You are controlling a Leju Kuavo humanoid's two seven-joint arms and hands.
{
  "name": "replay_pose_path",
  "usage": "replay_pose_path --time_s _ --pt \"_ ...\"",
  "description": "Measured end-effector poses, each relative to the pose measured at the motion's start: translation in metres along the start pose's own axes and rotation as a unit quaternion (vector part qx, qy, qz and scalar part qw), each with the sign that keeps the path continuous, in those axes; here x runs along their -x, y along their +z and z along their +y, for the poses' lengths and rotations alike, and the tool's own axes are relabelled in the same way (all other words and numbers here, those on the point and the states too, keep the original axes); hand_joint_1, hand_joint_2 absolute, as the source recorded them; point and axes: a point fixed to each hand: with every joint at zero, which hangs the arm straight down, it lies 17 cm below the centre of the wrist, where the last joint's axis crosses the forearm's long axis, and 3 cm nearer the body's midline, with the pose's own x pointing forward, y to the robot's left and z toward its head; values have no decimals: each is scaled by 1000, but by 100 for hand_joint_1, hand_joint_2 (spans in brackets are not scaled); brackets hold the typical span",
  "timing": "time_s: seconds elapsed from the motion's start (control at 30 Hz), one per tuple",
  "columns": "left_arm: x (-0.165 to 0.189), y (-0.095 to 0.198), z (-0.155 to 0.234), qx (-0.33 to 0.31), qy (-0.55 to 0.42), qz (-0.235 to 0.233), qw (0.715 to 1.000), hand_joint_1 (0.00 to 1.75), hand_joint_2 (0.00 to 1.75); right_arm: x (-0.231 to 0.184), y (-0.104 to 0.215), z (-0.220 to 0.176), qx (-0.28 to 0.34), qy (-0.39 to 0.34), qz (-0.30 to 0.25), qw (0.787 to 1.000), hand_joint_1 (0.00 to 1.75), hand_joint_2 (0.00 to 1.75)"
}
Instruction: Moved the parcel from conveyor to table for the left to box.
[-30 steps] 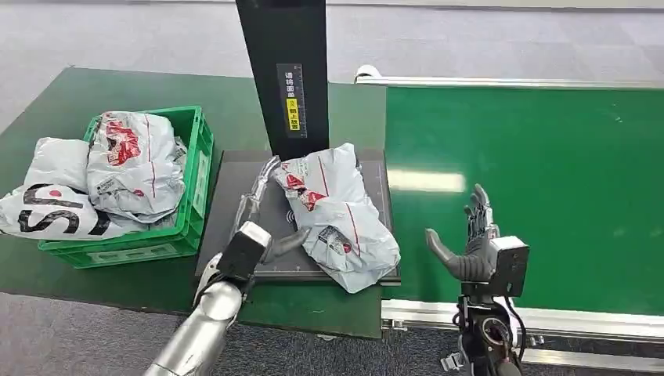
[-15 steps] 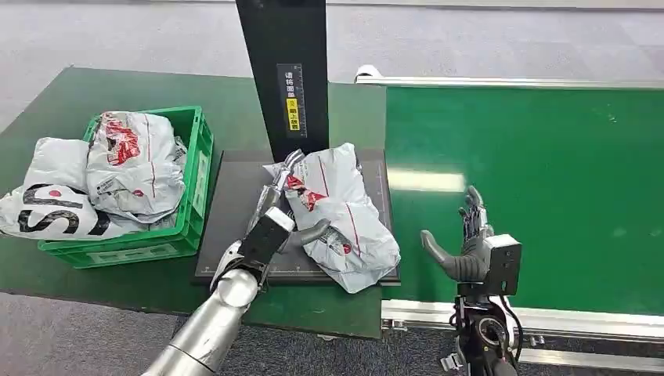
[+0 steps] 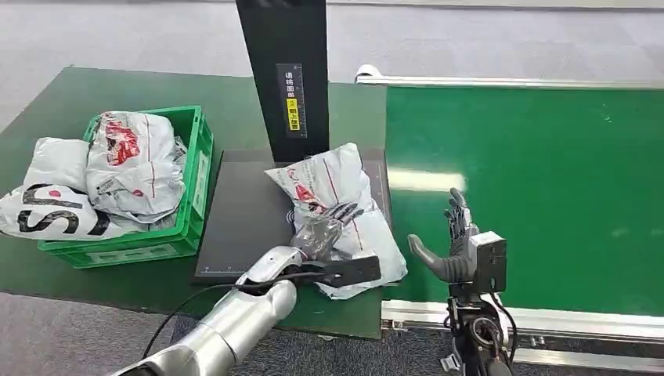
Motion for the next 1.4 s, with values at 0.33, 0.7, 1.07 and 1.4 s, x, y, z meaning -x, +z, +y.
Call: replay_pose_path --time_s 0.33,0.7,1.07,1.4 --pt "-1 0 -17 41 -43 1 998 175 175 5 8 6 -1 5 8 1000 0 175" --pt "-12 -2 9 -24 -39 -20 999 175 175 1 22 -5 9 6 9 1000 0 175" --pt "-17 0 23 -68 -27 -31 997 175 175 -1 23 -5 10 5 7 1000 0 175" --pt "-3 33 125 -312 9 -13 950 175 175 -4 27 -15 23 -4 3 1000 0 175"
